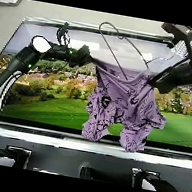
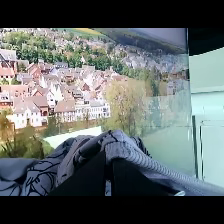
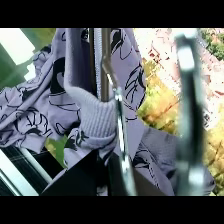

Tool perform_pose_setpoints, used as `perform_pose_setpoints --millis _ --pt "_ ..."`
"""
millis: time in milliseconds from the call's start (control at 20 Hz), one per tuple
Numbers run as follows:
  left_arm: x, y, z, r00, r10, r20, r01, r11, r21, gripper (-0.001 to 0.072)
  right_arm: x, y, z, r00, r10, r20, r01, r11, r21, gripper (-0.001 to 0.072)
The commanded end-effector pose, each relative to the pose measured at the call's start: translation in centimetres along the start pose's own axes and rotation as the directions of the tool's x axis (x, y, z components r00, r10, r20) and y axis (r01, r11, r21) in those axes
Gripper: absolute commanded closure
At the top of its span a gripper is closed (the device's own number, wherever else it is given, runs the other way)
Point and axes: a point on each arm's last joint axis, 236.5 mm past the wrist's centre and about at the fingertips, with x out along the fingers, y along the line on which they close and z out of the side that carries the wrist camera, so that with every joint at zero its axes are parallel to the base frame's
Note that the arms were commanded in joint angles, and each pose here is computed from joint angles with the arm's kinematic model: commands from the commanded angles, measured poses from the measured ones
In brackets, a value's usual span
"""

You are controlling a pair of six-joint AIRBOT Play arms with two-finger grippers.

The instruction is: Fold the clothes and pants, and hang the long-sleeved shirts on hangers.

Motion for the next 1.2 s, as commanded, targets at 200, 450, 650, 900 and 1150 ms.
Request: perform_pose_setpoints --millis 200,450,650,900,1150 --pt "0.7 -1.4 -2.8 0.996 -0.019 -0.086 0.021 0.999 0.027 0.0682 1.0 -4.1 5.0 0.974 -0.115 0.196 0.081 0.981 0.173 0.0671" --pt "1.4 -2.4 -4.3 0.993 -0.028 -0.112 0.033 0.999 0.041 0.0682 1.1 -4.0 4.8 0.977 -0.112 0.183 0.063 0.965 0.255 0.0672" --pt "0.7 -0.9 -2.4 0.997 -0.013 -0.079 0.014 1.0 0.019 0.0682 1.5 -0.3 -0.7 0.998 0.043 -0.045 -0.027 0.948 0.316 0.0673" --pt "0.6 0.9 -0.7 0.999 -0.003 -0.048 0.002 1.0 -0.022 0.0682 -0.1 0.7 -1.4 0.998 0.029 -0.058 -0.006 0.934 0.358 0.0673" --pt "2.7 1.2 -0.1 0.997 -0.049 -0.065 0.045 0.997 -0.06 0.0683 1.5 4.0 -0.5 0.992 0.003 -0.122 0.025 0.974 0.227 0.0673"
